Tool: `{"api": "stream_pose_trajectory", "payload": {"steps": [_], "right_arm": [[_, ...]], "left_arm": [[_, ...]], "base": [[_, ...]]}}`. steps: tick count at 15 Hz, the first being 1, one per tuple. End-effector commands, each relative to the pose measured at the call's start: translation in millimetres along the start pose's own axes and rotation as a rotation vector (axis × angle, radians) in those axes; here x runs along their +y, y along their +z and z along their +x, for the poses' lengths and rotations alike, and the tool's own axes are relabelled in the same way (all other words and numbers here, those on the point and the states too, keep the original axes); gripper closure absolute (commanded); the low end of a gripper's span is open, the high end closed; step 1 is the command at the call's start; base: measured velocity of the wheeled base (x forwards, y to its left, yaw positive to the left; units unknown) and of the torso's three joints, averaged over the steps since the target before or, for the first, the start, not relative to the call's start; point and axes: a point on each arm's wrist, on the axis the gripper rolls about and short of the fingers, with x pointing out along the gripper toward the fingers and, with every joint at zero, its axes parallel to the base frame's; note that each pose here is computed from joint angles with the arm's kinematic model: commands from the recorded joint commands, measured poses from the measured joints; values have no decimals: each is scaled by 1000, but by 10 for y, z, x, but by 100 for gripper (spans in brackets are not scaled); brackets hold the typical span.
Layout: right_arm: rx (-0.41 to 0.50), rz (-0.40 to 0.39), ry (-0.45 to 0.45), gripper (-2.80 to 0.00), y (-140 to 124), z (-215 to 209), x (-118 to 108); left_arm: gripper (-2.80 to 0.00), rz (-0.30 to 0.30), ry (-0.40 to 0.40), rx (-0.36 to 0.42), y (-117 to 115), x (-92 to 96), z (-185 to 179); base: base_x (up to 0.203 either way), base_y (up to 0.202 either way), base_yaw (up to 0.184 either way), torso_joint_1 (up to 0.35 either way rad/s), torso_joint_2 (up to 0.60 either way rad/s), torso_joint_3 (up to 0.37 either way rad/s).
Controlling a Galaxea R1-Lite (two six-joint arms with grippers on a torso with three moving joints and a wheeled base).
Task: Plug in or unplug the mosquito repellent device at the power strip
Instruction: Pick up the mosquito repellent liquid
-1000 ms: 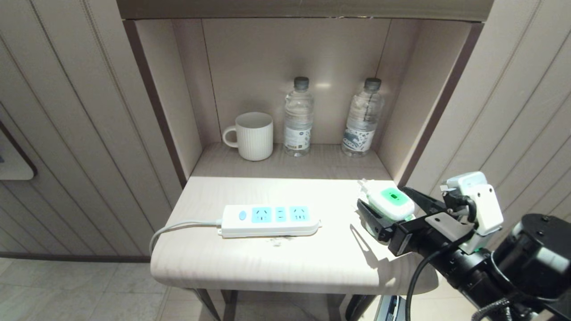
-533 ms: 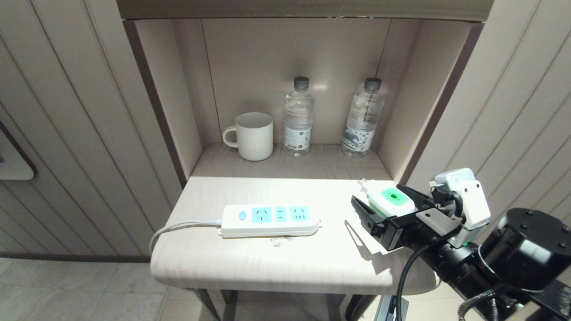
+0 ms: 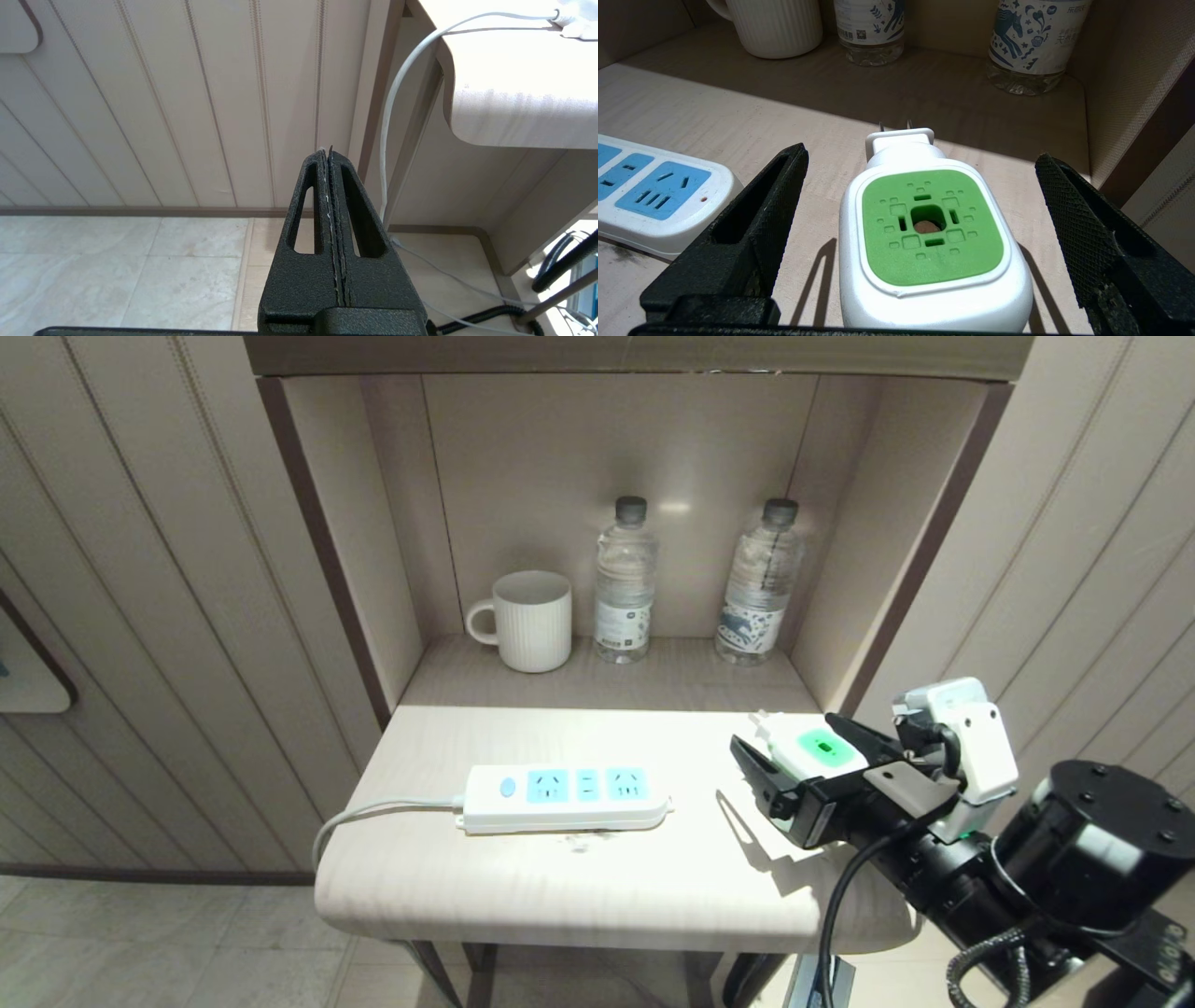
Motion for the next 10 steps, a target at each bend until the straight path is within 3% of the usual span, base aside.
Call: {"api": "stream_pose_trajectory", "payload": {"steps": [1, 10], "right_arm": [[-9, 2, -5, -280, 6, 15, -6], [-31, 6, -49, -280, 35, 60, -3]], "left_arm": [[0, 0, 0, 1, 1, 0, 1], [0, 0, 0, 1, 1, 0, 1]], "base": [[0, 0, 0, 0, 0, 0], [0, 0, 0, 0, 0, 0]]}}
